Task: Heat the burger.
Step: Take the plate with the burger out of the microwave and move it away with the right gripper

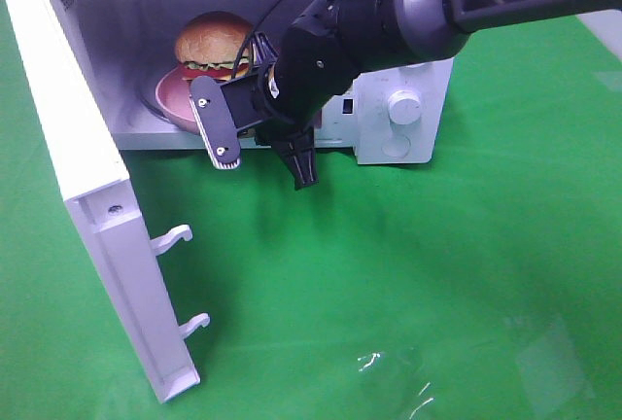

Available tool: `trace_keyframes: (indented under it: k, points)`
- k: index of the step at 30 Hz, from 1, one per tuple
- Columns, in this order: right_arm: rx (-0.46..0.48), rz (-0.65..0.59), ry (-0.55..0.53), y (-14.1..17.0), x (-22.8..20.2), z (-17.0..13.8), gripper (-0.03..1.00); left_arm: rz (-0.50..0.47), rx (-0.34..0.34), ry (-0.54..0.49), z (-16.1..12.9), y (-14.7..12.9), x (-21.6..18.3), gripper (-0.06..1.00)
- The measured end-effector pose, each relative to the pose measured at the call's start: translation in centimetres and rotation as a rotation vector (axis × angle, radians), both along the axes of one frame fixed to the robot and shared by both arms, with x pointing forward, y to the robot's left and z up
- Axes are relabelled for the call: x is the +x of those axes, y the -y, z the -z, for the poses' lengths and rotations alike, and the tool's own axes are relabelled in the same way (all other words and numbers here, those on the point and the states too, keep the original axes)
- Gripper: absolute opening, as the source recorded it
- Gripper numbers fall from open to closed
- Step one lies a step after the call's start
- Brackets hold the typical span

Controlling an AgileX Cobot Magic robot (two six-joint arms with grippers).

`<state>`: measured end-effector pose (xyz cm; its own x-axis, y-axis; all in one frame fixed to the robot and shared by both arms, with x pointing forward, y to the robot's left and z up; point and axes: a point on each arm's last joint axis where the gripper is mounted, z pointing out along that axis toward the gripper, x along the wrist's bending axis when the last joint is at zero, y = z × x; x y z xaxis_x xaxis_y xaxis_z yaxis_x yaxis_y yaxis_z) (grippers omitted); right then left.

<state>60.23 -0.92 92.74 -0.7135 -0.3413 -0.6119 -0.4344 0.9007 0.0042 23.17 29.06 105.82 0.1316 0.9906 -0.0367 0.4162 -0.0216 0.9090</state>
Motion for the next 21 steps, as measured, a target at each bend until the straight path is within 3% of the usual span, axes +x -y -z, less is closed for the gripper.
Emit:
trace_keyframes:
  k: [9,21]
  points:
    - [0.068,-0.052,0.035,1.3,-2.3,-0.5,0.1,0.0,0.0,0.0,0.0,0.0,0.0,0.99]
    - [0.059,-0.101,0.011,3.9,-6.5,-0.2,0.1,0.0,0.0,0.0,0.0,0.0,0.0,0.99]
